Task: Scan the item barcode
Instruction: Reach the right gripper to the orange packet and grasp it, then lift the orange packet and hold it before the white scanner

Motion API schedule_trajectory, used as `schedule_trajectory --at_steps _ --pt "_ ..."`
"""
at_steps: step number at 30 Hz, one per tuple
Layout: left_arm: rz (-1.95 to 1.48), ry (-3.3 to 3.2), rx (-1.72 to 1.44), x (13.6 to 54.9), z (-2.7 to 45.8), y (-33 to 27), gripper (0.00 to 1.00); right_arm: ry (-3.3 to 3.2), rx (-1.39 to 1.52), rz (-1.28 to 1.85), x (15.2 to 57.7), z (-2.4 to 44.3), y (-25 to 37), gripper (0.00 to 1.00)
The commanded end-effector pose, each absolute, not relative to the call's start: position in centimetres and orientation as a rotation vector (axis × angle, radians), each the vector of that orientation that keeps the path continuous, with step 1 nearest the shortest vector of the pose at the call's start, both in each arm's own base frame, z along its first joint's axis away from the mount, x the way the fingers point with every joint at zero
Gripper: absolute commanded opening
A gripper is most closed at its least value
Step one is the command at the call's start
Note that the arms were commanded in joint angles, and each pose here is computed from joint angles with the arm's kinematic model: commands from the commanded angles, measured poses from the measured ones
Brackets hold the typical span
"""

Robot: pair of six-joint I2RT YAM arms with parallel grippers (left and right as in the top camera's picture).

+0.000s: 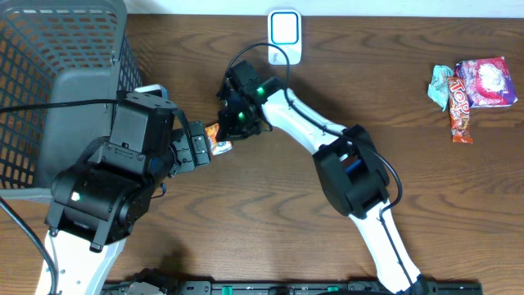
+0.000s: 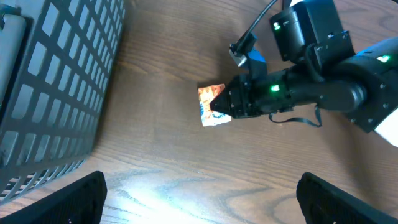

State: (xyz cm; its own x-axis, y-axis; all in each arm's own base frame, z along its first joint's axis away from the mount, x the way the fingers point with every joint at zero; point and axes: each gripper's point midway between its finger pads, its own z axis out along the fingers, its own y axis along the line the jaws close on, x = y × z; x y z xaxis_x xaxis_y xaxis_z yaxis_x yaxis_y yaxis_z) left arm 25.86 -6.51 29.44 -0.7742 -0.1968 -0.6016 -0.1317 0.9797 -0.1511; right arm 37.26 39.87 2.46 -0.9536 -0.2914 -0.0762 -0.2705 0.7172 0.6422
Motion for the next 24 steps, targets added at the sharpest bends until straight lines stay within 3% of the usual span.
schedule_trajectory --at_steps 1,6,16,22,24 --pt "-0.127 2.462 -0.236 25.8 29.6 -6.3 0.98 -2.564 0.473 -1.472 37.0 7.2 39.7 0.01" --pt "-0.127 2.462 -0.236 25.8 29.6 -6.3 0.98 -2.191 0.519 -1.879 37.5 13.0 37.0 0.01" --pt "-0.127 2.462 -0.236 25.8 29.6 -6.3 0.98 -2.451 0.486 -1.637 38.4 9.7 34.6 0.01" --pt "-0.127 2.462 -0.236 25.8 29.6 -6.3 0.98 -2.943 0.443 -1.208 43.3 10.3 31.0 0.01" --pt "-0.127 2.462 -0.236 25.8 29.6 -6.3 0.98 -3.317 0.415 -0.758 47.4 12.2 26.7 0.01"
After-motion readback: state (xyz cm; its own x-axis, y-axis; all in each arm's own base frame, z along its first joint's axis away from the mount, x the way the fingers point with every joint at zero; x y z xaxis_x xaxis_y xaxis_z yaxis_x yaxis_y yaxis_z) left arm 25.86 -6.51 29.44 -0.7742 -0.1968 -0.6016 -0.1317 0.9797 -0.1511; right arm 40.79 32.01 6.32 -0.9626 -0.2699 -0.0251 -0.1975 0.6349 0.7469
